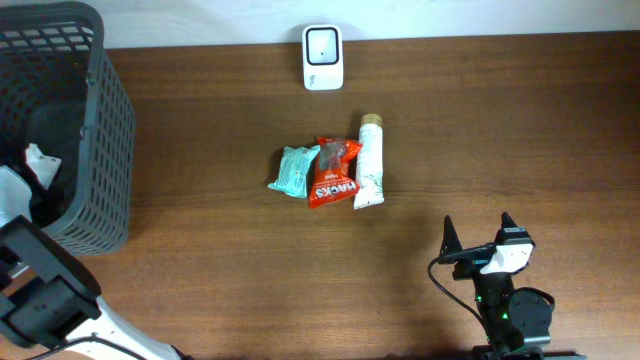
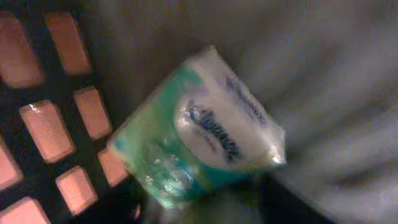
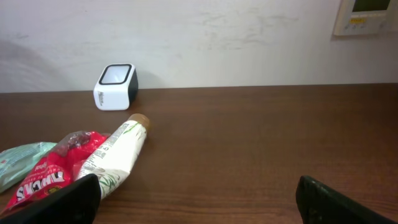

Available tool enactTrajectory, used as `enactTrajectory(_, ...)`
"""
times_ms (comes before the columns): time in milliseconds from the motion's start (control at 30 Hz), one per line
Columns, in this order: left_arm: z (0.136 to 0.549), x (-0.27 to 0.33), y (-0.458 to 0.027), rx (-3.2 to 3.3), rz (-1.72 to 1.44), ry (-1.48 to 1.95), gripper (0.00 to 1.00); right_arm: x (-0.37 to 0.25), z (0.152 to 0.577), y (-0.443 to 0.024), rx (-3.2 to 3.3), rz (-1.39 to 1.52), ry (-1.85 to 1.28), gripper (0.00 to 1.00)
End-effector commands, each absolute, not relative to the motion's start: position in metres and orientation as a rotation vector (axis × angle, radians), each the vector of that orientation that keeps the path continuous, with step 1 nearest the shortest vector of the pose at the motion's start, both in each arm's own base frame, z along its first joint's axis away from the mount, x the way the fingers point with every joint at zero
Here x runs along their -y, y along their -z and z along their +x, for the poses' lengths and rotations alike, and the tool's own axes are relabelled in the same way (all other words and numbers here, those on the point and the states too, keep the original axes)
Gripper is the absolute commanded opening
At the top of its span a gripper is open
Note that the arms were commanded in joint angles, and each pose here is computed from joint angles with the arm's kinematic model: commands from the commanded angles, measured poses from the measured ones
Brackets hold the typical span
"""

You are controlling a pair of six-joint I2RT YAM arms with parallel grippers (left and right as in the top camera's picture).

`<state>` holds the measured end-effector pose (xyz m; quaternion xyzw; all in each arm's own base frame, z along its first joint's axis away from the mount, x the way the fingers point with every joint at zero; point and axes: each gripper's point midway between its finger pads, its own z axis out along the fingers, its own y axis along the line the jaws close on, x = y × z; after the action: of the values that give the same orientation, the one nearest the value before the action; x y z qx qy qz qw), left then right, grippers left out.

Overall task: Scan the item barcode
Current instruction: 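Reach the left gripper into the basket and grasp the Kleenex tissue pack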

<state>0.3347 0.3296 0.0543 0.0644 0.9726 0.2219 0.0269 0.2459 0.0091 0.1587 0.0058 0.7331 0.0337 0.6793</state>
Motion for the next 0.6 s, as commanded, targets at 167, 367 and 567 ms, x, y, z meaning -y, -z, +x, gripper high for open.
enactTrajectory(167,0.341,-0.305,-0.037,-2.977,-0.038,-0.500,0.00,-0.006,0.246,-0.155,-1.651,0.026,-0.067,0.98)
enactTrajectory(367,0.381,-0.291,-0.089,-2.789,-0.091,-0.557,0.00,-0.006,0.246,-0.155,-1.651,0.026,-0.067,0.99)
enactTrajectory(567,0.423,-0.276,-0.182,-2.476,-0.183,-0.430,0.00,-0.006,0.246,-0.155,-1.651,0.026,-0.067,0.99)
